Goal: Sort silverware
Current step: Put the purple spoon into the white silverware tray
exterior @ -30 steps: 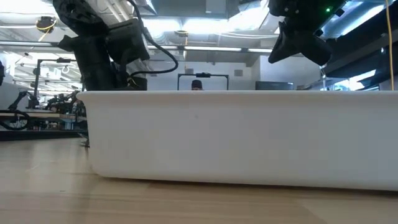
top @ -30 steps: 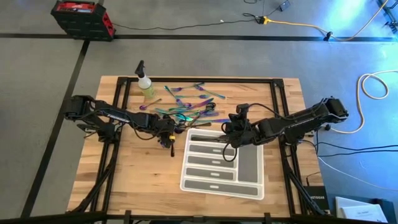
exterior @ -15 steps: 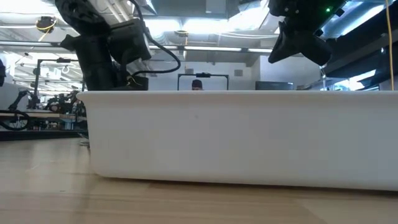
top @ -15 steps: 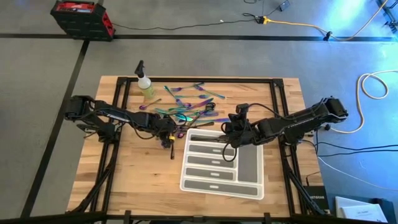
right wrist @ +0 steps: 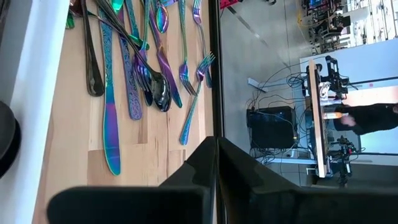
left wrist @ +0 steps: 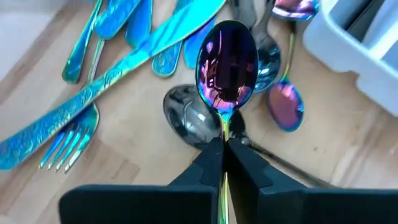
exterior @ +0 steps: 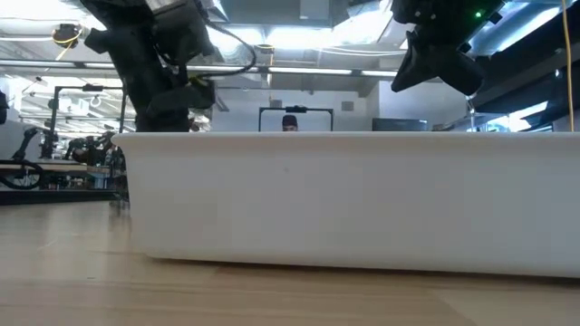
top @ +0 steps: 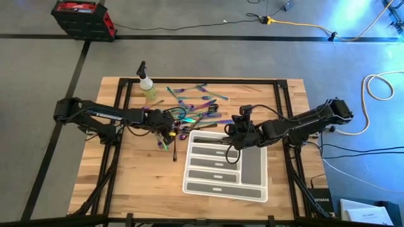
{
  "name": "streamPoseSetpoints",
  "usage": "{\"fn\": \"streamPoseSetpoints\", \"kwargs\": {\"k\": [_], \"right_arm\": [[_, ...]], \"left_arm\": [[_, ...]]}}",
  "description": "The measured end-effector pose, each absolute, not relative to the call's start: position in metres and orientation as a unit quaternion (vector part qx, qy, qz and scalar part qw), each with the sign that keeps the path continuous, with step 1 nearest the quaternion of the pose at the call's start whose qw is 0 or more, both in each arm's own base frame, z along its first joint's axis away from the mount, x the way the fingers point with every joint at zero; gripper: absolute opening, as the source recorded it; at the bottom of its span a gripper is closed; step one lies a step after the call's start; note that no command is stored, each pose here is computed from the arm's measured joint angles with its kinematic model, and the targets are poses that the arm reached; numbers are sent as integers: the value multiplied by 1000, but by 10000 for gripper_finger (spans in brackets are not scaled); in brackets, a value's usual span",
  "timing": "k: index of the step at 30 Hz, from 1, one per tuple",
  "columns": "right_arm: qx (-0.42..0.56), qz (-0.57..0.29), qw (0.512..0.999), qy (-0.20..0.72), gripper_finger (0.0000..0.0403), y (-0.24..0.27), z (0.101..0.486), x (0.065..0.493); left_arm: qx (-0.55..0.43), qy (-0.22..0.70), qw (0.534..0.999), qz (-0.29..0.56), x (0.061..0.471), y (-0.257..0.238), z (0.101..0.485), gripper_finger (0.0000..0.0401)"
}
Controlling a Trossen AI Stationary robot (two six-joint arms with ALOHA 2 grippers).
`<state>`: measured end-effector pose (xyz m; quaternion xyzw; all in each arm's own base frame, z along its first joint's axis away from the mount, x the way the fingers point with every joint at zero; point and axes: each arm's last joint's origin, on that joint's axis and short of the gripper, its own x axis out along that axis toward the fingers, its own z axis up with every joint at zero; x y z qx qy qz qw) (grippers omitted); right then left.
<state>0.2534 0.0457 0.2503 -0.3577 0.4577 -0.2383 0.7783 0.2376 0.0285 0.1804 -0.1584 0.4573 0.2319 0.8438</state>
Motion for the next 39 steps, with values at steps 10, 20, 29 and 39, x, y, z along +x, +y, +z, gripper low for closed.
{"fn": "streamPoseSetpoints", "kwargs": {"k": [10,20,29,39], "right_arm": [[-353,-243,780,456,0,45,250,253],[-243,-304,820,420,0,44,250,254],[-186,-379,819,388,0,27,252,257],[-155,-488,798,317,0,10,263,250]], "left_arm": [[-119,409,880,213,248,30,188,0],[-36,296,949,105,269,13,208,0],[-3,218,976,25,289,10,222,0],[86,323,942,-33,355,8,210,0]]}}
